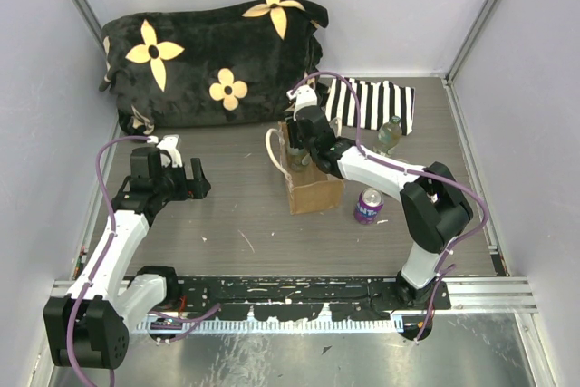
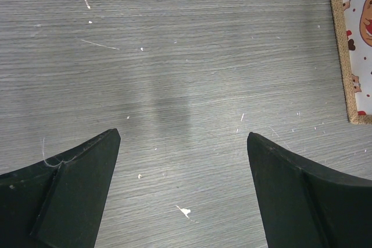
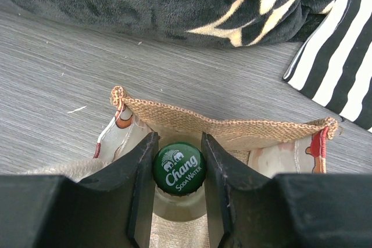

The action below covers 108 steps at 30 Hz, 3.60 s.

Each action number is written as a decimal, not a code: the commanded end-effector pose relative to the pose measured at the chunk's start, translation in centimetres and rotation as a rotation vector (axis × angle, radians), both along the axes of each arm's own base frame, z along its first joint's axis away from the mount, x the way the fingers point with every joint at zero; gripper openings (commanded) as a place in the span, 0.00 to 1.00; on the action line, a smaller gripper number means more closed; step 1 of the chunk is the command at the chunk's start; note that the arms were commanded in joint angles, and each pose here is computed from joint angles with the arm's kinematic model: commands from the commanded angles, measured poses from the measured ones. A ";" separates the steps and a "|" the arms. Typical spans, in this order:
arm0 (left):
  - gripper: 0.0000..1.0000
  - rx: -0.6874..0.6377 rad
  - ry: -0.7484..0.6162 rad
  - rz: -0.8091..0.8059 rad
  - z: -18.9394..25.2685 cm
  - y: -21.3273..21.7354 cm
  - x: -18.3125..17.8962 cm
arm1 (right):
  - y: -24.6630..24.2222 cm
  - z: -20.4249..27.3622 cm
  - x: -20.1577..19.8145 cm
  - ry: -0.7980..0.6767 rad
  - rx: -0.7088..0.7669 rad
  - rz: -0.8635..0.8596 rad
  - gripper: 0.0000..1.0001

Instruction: Place the beverage into the canvas bag

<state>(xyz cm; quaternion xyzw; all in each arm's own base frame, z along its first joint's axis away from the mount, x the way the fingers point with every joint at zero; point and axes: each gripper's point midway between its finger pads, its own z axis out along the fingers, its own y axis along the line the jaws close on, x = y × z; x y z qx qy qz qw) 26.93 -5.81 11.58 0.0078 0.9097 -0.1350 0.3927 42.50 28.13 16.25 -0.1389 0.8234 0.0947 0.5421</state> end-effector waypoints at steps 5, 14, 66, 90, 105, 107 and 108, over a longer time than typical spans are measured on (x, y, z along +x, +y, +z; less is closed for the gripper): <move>0.98 -0.009 -0.014 -0.005 0.2 -0.1 0.2 | 1.4 7.2 1.1 -0.180 0.173 -0.003 0.11; 0.98 -0.013 -0.015 -0.010 0.2 -0.2 0.1 | 0.6 9.3 0.6 -0.215 0.182 -0.013 0.61; 0.98 -0.016 -0.018 -0.019 0.3 -0.3 -0.6 | -27.8 5.2 1.1 -0.020 0.049 -0.749 0.79; 0.98 -0.013 -0.005 -0.017 0.1 -0.3 -0.5 | -29.9 1.6 1.8 -0.084 0.058 -0.758 0.44; 0.98 -0.014 -0.010 -0.018 0.2 -0.3 -0.6 | -29.6 6.4 2.2 -0.179 0.126 -0.739 0.01; 0.98 -0.015 -0.010 -0.018 0.2 -0.3 -0.6 | -29.5 7.9 2.5 -0.203 0.138 -0.731 0.01; 0.98 -0.014 -0.012 -0.018 0.2 -0.3 -0.6 | -29.4 8.6 2.7 -0.214 0.145 -0.726 0.01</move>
